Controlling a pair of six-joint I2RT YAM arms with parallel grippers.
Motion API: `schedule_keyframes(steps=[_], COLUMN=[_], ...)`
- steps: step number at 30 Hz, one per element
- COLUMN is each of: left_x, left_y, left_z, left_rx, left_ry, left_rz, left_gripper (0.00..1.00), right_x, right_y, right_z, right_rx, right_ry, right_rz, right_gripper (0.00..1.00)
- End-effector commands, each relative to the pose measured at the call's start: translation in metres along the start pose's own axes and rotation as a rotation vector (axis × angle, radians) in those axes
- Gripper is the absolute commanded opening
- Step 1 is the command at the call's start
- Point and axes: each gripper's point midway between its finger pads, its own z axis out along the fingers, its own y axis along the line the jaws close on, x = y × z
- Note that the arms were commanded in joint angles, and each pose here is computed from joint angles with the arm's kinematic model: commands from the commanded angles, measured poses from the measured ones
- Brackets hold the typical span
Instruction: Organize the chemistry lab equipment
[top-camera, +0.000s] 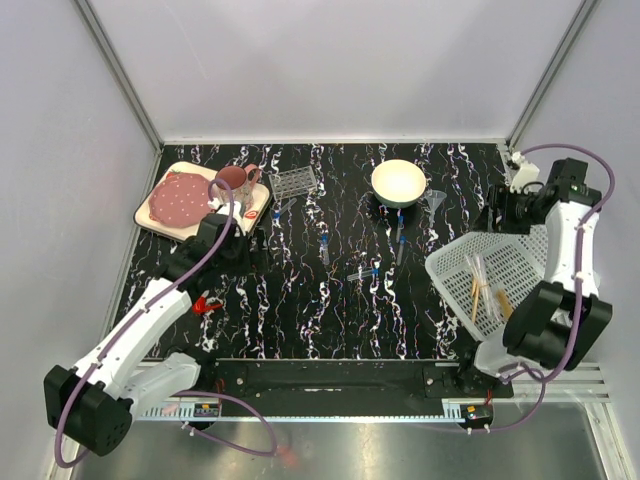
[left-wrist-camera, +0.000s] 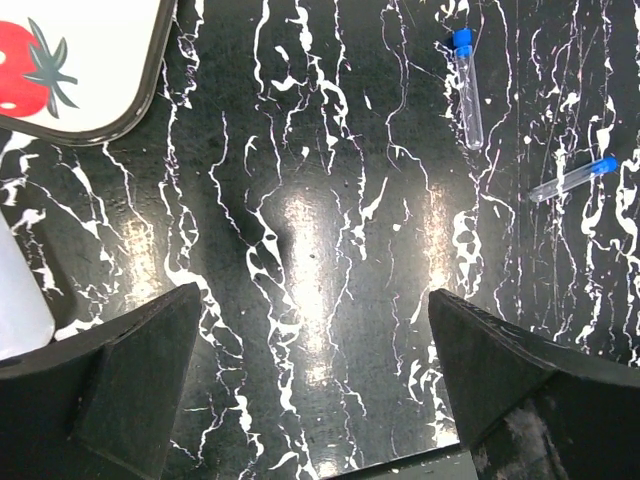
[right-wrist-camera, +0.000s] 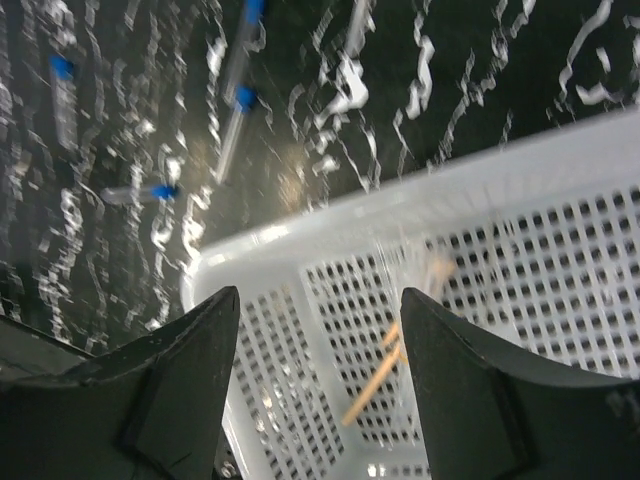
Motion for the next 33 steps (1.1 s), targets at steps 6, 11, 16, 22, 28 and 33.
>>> schedule_keyframes(steps=[6, 11, 16, 22, 28, 33], left_x=[-0.017, -0.016, -0.015, -0.016, -0.018, -0.016], left_y=[-0.021, -0.019, -0.017, -0.017, -0.018, -0.016], left_z=[-0.002, -0.001, 0.002, 0.006, 0.007, 0.008], left_rx=[0.093, 0.084, 0.070, 0.069, 0.071, 0.067], left_ry=[-0.038, -0.035, -0.031, -0.025, -0.018, -0.010], left_rz=[-0.125, -0.167, -0.196, -0.205, -0.202, -0.206], left_gripper=[0.99, 0.99, 0.99, 0.99, 0.99, 0.99], right_x=[-0.080, -0.101, -0.097, -0.078, -0.075, -0.074], right_y=[0.030, 0.012, -0.008, -0.010, -0.013, -0.020], right_z=[0.083, 0.129, 0.168, 0.195, 0.215, 0.230], right_rx=[-0.170, -0.064, 0.053, 0.063, 0.066, 0.103], right_ry=[0.007, 0.078, 0.139, 0.201, 0.223, 0.238], right_rz=[0.117, 0.168, 0.167, 0.177, 0.193, 0.179], right_gripper=[0.72, 0.75, 0.72, 0.66, 0.63, 0.60])
